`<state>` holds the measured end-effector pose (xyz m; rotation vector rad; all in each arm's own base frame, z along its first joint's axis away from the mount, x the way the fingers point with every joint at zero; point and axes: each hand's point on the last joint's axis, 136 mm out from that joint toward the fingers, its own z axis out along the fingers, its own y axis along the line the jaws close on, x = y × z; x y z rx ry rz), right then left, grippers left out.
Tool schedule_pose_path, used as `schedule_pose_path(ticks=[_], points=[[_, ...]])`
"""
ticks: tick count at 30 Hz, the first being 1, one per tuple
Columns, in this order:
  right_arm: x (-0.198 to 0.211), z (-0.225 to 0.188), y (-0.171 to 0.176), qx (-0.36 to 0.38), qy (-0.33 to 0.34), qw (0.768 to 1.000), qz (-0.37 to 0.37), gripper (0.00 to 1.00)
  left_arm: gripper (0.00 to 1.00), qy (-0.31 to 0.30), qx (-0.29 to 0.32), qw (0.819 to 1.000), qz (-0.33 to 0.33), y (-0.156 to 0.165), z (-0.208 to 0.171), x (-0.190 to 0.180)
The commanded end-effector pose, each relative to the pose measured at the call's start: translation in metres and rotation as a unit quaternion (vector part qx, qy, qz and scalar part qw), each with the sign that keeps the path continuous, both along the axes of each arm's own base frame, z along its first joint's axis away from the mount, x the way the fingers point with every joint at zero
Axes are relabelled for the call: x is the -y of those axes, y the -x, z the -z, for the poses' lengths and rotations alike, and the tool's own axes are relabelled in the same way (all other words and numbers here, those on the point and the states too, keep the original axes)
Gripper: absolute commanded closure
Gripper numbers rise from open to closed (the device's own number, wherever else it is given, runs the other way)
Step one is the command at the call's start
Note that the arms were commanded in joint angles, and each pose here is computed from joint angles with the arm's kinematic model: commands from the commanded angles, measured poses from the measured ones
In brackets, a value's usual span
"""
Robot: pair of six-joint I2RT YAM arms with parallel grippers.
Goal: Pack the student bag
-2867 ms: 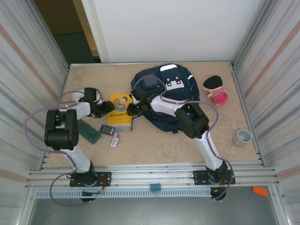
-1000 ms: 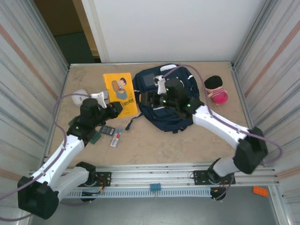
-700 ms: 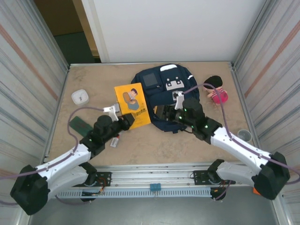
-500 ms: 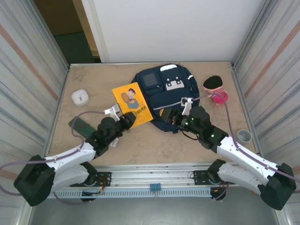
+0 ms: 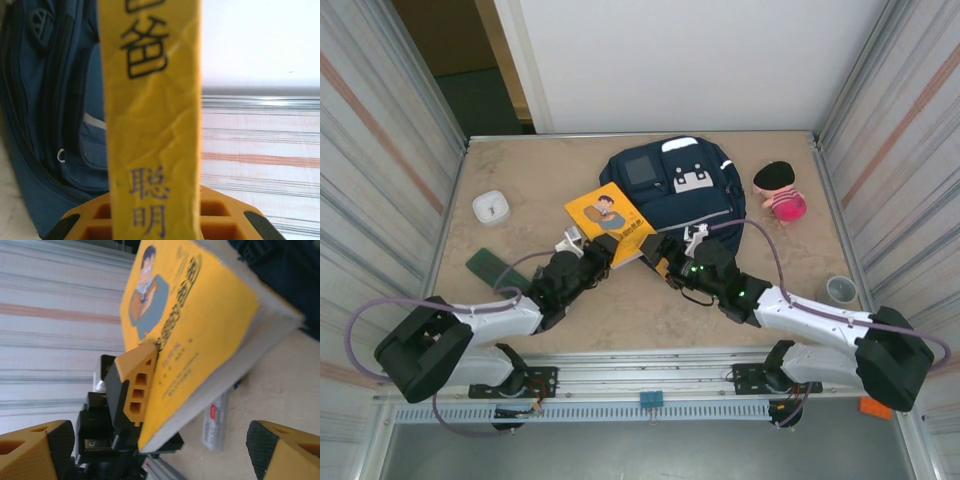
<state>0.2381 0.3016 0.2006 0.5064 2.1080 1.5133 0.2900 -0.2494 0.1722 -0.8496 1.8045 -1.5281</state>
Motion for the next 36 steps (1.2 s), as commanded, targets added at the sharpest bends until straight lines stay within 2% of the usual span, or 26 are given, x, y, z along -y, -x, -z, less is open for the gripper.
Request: schedule_pose_path(ticks=[1, 6, 12, 18, 22, 33, 36], points=[[-0.008, -0.03, -0.009, 0.02, -0.072, 0.997, 0.022, 0.14, 1.0, 0.101, 0.055, 0.993, -0.001, -0.005, -0.063, 0.012], [-0.005, -0.024, -0.016, 0.004, -0.075, 0.996, 0.051, 0.25, 1.0, 0.125, 0.054, 0.991, 0.007, -0.003, -0.066, 0.021], [-0.005, -0.011, -0.013, -0.021, -0.07, 0.995, 0.062, 0.24, 1.0, 0.131, 0.059, 0.99, 0.005, -0.005, -0.067, 0.025], [0.017, 0.006, -0.003, -0.04, -0.027, 0.995, 0.086, 0.14, 1.0, 0.103, 0.061, 0.993, -0.015, -0.008, -0.062, 0.017], [0.029, 0.008, 0.003, -0.041, -0.012, 0.994, 0.097, 0.13, 1.0, 0.094, 0.059, 0.994, -0.016, -0.007, -0.059, 0.017], [0.014, -0.012, -0.016, -0.014, -0.052, 0.995, 0.085, 0.16, 1.0, 0.129, 0.066, 0.989, 0.017, -0.007, -0.078, 0.035], [0.01, -0.021, -0.022, -0.002, -0.06, 0.995, 0.082, 0.23, 1.0, 0.129, 0.064, 0.989, 0.019, -0.005, -0.077, 0.036]])
